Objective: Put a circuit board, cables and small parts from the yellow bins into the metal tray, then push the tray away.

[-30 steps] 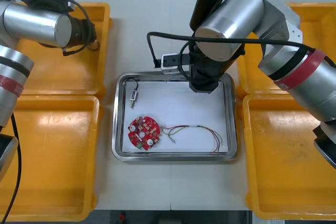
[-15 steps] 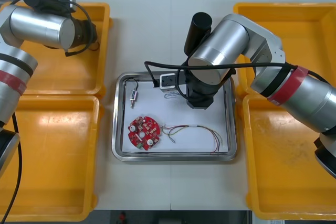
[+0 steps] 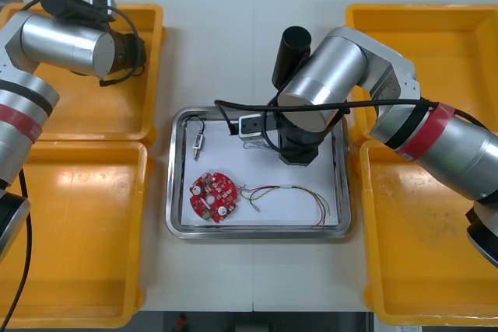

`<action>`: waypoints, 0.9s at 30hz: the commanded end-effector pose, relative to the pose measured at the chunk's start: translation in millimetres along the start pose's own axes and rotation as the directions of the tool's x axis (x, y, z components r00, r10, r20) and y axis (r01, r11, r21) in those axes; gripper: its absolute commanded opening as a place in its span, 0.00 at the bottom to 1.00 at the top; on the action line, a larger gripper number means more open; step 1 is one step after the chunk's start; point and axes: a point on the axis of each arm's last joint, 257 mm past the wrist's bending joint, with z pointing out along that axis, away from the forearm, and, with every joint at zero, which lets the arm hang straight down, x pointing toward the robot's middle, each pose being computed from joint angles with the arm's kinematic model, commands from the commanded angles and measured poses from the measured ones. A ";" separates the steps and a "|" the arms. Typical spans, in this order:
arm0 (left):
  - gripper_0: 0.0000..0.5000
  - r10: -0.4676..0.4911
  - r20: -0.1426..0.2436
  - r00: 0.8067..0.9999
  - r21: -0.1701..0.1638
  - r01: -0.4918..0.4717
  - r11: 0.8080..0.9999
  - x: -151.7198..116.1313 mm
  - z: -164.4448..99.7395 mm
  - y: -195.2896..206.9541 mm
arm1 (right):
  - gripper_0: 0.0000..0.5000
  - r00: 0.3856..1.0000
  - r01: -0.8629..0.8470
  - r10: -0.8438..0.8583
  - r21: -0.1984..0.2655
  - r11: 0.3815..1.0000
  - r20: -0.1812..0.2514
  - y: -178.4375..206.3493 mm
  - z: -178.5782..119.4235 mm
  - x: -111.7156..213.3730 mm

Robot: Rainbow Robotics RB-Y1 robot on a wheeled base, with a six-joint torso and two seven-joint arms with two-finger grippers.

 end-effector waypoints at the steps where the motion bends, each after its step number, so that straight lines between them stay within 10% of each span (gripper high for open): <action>1: 0.00 0.098 0.012 0.995 0.000 -0.098 0.995 -32.9 -14.2 -8.2 | 1.00 1.000 0.006 -0.005 0.025 1.000 -0.009 3.1 -20.3 -8.9; 15: 0.00 0.056 -0.113 0.992 -0.016 -0.058 0.998 -44.6 -66.5 6.7 | 1.00 0.994 -0.103 0.103 -0.002 0.995 -0.025 23.8 -84.8 30.1; 27: 0.00 0.115 -0.263 0.958 -0.008 -0.122 0.993 -25.1 -140.3 -16.4 | 1.00 0.830 -0.549 0.532 0.077 0.833 0.167 3.4 -134.1 74.5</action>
